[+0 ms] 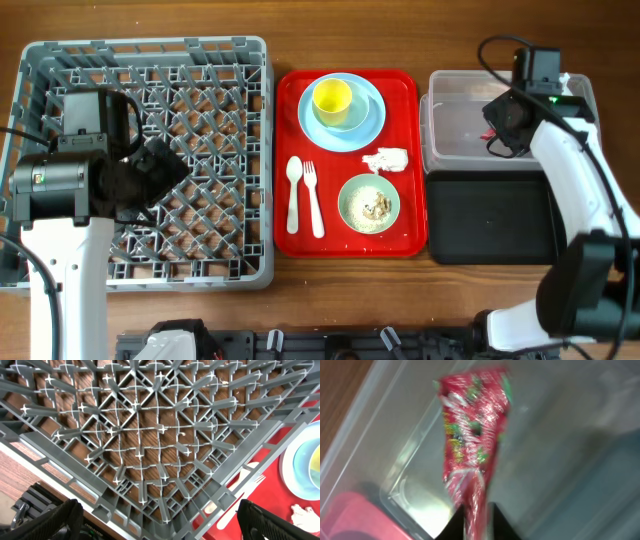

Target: Sort waste into correct bins and load items into the dishwasher rack

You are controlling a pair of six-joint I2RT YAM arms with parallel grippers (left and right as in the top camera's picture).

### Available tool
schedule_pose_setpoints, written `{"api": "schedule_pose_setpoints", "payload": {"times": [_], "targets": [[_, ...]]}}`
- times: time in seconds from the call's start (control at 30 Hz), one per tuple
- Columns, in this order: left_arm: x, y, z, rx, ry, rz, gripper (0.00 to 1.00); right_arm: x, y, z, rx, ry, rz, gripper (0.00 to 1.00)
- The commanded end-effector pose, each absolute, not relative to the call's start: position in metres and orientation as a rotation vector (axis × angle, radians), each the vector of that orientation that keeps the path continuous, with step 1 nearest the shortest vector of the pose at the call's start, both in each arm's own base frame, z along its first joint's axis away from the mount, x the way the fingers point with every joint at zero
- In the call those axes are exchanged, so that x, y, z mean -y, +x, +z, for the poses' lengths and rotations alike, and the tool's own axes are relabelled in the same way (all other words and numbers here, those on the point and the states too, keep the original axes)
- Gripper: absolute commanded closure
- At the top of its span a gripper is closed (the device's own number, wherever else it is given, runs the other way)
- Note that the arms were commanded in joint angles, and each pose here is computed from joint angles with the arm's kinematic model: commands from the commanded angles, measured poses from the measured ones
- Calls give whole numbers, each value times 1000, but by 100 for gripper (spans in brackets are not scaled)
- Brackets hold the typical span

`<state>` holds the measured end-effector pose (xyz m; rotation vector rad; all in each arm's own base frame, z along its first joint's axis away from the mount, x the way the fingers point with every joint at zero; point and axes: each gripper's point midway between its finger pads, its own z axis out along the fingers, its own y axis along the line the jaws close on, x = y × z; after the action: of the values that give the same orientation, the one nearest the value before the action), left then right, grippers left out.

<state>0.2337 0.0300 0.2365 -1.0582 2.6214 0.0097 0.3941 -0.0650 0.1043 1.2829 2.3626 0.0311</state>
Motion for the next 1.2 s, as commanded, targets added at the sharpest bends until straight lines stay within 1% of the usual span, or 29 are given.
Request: {"api": "schedule_pose_setpoints", "payload": {"times": [0.0, 0.03, 0.07, 0.1, 0.17, 0.23, 0.27, 0.3, 0.37, 0.43, 0.5, 0.53, 0.63, 0.73, 0.83, 1.0, 1.1, 1.17], "targets": [[-34, 232, 237, -2614, -1067, 29, 0, 50, 402, 94, -2447, 1188, 185, 30], [-34, 232, 237, -2614, -1067, 29, 0, 50, 405, 98, -2451, 1145, 181, 17], [-34, 232, 237, -2614, -1067, 29, 0, 50, 407, 103, -2453, 1109, 178, 12], [-34, 232, 237, -2614, -1067, 29, 0, 49, 408, 112, -2455, 1068, 186, 12], [-34, 232, 237, -2614, -1067, 29, 0, 34, 410, 144, -2457, 986, 303, 12], [-34, 232, 237, -2614, -1067, 29, 0, 3, 411, 188, -2440, 803, 496, 18], [-34, 232, 237, -2614, -1067, 29, 0, -9, 406, 203, -2429, 742, 537, 22], [-34, 232, 237, -2614, -1067, 29, 0, -21, 397, 214, -2431, 702, 551, 24], [-34, 232, 237, -2614, -1067, 29, 0, -48, 376, 226, -2464, 628, 561, 24], [-34, 232, 237, -2614, -1067, 29, 0, -78, 360, 226, -2517, 568, 561, 25], [-34, 232, 237, -2614, -1067, 29, 0, -108, 347, 214, -2570, 526, 517, 26], [-34, 232, 237, -2614, -1067, 29, 0, -120, 341, 202, -2586, 540, 441, 26], [-34, 232, 237, -2614, -1067, 29, 0, -129, 331, 171, -2566, 617, 172, 27], [-34, 232, 237, -2614, -1067, 29, 0, -133, 328, 144, -2529, 695, -4, 32], [-34, 232, 237, -2614, -1067, 29, 0, -141, 336, 113, -2559, 696, -72, 37], [-34, 232, 237, -2614, -1067, 29, 0, -144, 345, 72, -2598, 688, -166, 39], [-34, 232, 237, -2614, -1067, 29, 0, -141, 346, 56, -2618, 690, -210, 43], [-34, 232, 237, -2614, -1067, 29, 0, -138, 345, 42, -2638, 687, -260, 44]]}}
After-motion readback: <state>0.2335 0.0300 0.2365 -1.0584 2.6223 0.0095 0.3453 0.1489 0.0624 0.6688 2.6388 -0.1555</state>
